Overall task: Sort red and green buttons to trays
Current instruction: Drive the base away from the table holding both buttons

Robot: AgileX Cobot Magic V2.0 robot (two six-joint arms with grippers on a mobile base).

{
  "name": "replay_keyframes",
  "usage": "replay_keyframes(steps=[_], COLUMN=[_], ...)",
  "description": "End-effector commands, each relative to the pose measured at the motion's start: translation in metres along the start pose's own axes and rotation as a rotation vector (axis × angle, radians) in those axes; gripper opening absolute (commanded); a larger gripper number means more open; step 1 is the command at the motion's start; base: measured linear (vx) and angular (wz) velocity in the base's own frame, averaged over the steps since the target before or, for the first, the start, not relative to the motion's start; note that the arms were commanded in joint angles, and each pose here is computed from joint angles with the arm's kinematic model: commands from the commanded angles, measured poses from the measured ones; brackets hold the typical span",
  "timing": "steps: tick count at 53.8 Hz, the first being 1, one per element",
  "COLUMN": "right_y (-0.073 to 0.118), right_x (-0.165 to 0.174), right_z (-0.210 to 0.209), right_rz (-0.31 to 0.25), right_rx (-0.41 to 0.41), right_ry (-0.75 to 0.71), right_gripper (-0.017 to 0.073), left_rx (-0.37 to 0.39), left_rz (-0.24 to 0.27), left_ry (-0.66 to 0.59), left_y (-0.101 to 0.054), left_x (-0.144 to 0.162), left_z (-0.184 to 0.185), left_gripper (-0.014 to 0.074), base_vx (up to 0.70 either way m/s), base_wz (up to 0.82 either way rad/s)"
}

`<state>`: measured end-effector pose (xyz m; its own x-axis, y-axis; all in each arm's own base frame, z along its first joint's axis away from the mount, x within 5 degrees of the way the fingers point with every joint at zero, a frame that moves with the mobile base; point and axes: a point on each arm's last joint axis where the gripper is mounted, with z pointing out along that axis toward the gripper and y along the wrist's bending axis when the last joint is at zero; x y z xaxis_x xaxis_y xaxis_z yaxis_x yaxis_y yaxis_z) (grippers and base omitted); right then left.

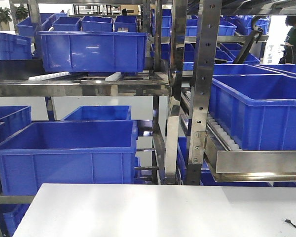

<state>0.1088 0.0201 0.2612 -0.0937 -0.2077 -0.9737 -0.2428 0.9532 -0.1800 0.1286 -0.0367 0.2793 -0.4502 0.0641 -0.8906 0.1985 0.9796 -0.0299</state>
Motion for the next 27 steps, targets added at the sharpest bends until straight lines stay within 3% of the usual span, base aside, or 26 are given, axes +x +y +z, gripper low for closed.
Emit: replay_keyframes(steps=[1, 15, 27], right_y=[-0.0019, -0.0018, -0.0018], right_x=[-0.0106, -0.0106, -0.0106], right_z=[-0.0004, -0.0004, -0.0004], right_rz=[0.012, 0.012, 0.013], right_rx=[0.003, 0.002, 0.002], right_ry=[-0.033, -0.033, -0.033], right_gripper=[-0.0009, -0.0009, -0.0009], left_rx=[0.043, 0.043, 0.043], left_rz=[-0.001, -0.001, -0.001], left_ry=[-0.1, -0.1, -0.1], left_y=[-0.0045, -0.0045, -0.0045], left_x=[-0.0162, -0.0162, -0.0162], left_z=[-0.0047, -0.0047, -0.0047], left_gripper=[-0.0001, -0.0001, -0.0001], base_vx=[0.0, 0.0, -0.03], base_wz=[0.0, 0.02, 0.24])
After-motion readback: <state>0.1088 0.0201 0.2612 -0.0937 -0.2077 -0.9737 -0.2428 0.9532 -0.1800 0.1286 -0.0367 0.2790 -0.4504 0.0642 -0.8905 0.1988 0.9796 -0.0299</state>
